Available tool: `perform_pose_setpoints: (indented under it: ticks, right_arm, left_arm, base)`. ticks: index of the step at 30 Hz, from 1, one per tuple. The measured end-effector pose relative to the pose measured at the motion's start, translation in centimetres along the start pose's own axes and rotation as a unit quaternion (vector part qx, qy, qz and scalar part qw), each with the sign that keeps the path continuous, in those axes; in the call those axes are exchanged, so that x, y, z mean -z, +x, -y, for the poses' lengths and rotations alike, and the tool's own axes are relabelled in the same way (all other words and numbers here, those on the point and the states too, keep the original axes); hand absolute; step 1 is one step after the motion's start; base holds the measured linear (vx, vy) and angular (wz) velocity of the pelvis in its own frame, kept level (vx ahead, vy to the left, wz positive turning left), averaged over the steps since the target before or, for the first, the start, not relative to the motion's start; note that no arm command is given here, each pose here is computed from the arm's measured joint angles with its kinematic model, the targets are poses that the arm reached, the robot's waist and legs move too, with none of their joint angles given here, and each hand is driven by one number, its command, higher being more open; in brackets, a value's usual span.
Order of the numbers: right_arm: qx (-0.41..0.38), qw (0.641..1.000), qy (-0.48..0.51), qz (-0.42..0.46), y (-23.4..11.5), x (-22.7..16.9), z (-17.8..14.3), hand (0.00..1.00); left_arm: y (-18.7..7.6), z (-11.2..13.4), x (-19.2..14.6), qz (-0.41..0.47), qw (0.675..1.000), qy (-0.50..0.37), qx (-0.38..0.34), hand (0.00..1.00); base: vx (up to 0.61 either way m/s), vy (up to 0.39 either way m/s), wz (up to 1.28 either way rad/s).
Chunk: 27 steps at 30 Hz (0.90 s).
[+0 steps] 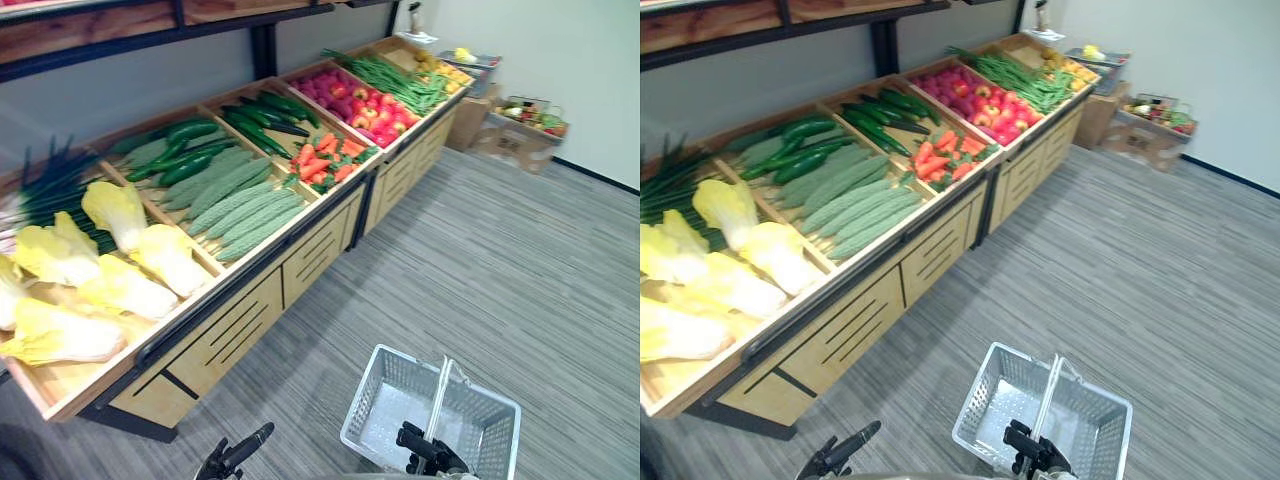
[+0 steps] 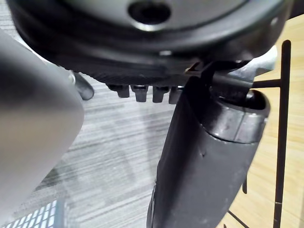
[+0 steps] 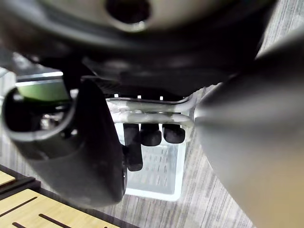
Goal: Pick vegetable in the basket
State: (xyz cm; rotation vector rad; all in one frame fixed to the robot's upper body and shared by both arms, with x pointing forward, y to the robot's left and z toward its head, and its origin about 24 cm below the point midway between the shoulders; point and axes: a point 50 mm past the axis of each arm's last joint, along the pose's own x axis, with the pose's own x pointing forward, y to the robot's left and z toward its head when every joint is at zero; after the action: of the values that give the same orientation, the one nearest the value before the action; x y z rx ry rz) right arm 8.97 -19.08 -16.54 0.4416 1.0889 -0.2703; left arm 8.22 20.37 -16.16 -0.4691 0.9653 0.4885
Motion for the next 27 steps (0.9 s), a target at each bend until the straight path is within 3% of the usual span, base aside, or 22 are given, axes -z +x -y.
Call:
perform_pose_setpoints:
  ticks: [9, 11, 16, 27]
  right_arm:
    - [0.001, 1.0, 0.021, -0.009, 0.0, 0.7, 0.0, 0.0]
    - [-0.017, 1.0, 0.016, -0.013, 0.1, 1.0, -1.0, 0.0]
    - [0.001, 1.0, 0.01, -0.005, 0.0, 0.6, 0.0, 0.0]
    - [0.005, 1.0, -0.007, -0.012, 0.4, 0.2, -0.8, 0.0]
  left_arm:
    - [0.2, 1.0, -1.0, 0.002, 0.991, 0.123, 0.055, 1.0]
    - [0.2, -0.2, -1.4, -0.002, 0.99, 0.133, 0.04, 1.0]
    - [0.3, 0.1, 0.0, -0.048, 0.988, 0.146, 0.024, 1.0]
    - [0.3, -0.7, -0.4, -0.047, 0.988, 0.144, 0.008, 1.0]
  base:
    - [0.03, -0.044, 1.37]
    - [-0.08, -0.061, 0.81]
    - [-0.05, -0.029, 0.02]
    - [-0.01, 0.035, 0.05]
